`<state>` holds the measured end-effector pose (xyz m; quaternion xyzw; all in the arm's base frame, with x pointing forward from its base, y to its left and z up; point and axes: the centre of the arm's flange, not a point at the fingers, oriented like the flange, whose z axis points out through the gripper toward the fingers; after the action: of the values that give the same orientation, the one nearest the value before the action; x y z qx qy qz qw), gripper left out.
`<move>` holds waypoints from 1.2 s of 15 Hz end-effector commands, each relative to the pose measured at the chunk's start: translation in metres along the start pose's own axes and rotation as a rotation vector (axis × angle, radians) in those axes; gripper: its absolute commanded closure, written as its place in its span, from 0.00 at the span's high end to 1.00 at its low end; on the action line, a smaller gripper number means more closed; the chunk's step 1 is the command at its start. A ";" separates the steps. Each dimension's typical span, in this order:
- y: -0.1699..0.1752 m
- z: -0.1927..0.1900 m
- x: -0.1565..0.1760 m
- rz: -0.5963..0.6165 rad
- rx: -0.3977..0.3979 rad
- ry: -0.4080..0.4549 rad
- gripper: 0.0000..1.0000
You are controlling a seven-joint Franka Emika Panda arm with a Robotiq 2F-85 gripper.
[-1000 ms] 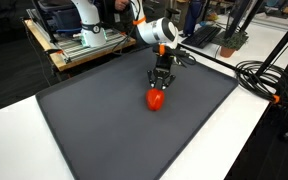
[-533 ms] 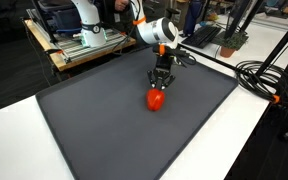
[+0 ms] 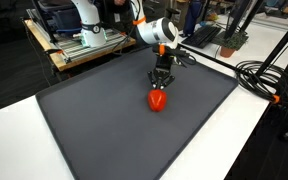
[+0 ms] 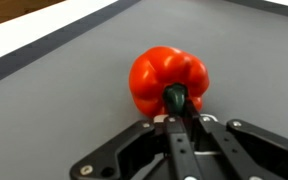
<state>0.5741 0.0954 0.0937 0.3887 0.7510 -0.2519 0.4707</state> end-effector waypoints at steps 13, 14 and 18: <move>0.008 -0.022 -0.022 0.023 -0.031 -0.066 0.12; 0.007 -0.023 -0.021 0.021 -0.029 -0.067 0.12; 0.006 -0.023 -0.021 0.019 -0.027 -0.069 0.12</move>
<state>0.5728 0.1088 0.1221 0.3806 0.7338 -0.2503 0.5040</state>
